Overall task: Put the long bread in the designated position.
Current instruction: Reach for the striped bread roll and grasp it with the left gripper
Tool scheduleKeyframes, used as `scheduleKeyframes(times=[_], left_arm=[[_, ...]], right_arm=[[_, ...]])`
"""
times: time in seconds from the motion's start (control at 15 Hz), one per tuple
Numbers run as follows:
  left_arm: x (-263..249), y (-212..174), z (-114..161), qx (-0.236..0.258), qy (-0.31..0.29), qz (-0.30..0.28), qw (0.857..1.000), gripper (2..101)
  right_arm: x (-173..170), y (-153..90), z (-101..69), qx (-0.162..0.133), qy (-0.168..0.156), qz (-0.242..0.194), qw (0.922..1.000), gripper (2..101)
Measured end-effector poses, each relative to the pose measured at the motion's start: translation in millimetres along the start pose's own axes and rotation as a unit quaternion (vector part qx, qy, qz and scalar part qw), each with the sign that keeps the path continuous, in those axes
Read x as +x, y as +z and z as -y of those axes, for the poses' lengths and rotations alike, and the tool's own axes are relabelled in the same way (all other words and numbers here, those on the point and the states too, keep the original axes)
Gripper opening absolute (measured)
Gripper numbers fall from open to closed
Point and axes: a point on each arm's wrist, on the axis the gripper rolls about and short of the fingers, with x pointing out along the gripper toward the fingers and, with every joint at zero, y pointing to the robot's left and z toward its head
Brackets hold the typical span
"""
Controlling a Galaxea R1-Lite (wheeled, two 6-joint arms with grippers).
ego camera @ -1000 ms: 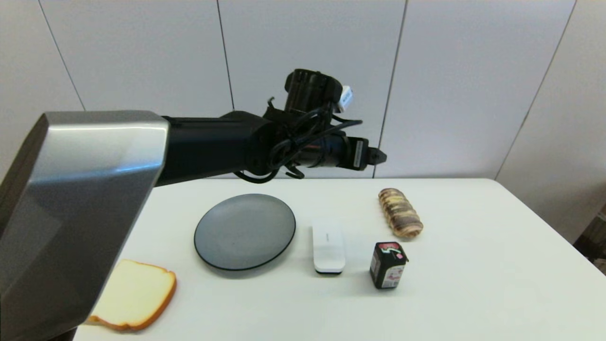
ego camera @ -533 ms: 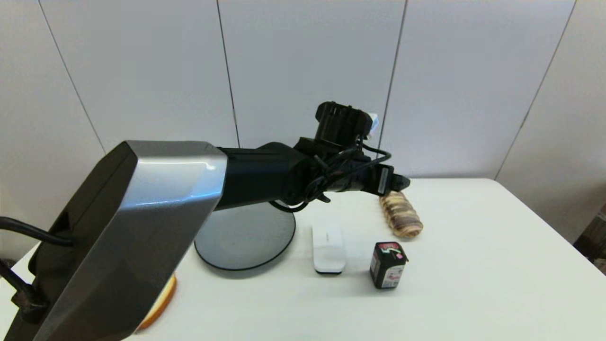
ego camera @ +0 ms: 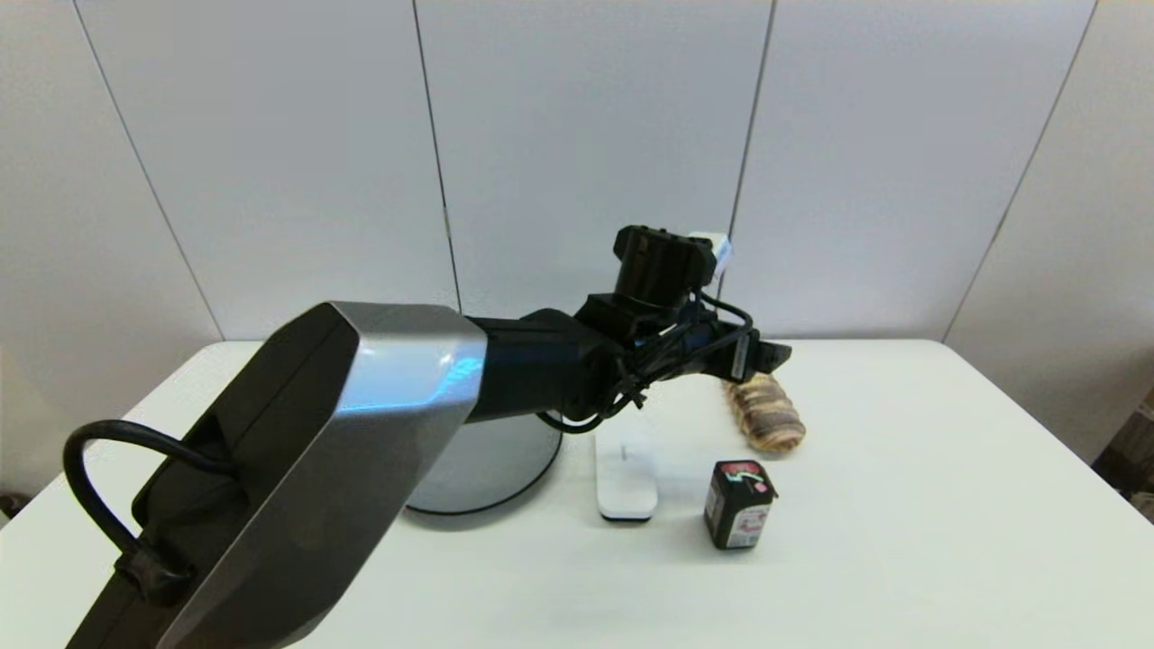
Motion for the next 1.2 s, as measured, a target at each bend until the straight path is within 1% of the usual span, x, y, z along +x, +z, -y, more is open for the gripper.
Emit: scheduleKeyframes(times=[0.2, 0.47, 0.53, 0.67, 0.93, 1.2], left_arm=[[4.1, -4.7, -1.0, -0.001, -0.002, -0.002, 1.000, 97.8], [14.3, -6.7, 2.4, 0.003, -0.041, 0.044, 0.998, 97.8], [18.5, -11.4, 3.2, 0.004, -0.044, 0.045, 0.998, 97.8], [27.9, -25.9, 4.9, 0.000, -0.047, 0.032, 0.998, 97.8], [43.3, -46.1, 4.1, 0.007, -0.053, 0.040, 0.998, 97.8], [53.3, -63.8, 3.4, 0.009, -0.054, 0.025, 0.998, 97.8]], right_arm=[[0.0, 0.0, 0.0, 0.000, 0.001, 0.000, 1.0000, 98.0], [0.0, 0.0, 0.0, 0.000, 0.001, 0.000, 1.0000, 98.0], [0.0, 0.0, 0.0, 0.000, 0.001, 0.000, 1.0000, 97.9], [0.0, 0.0, 0.0, 0.000, 0.001, 0.000, 1.0000, 98.0], [0.0, 0.0, 0.0, 0.000, 0.001, 0.000, 1.0000, 98.0], [0.0, 0.0, 0.0, 0.000, 0.000, 0.000, 1.0000, 98.0]])
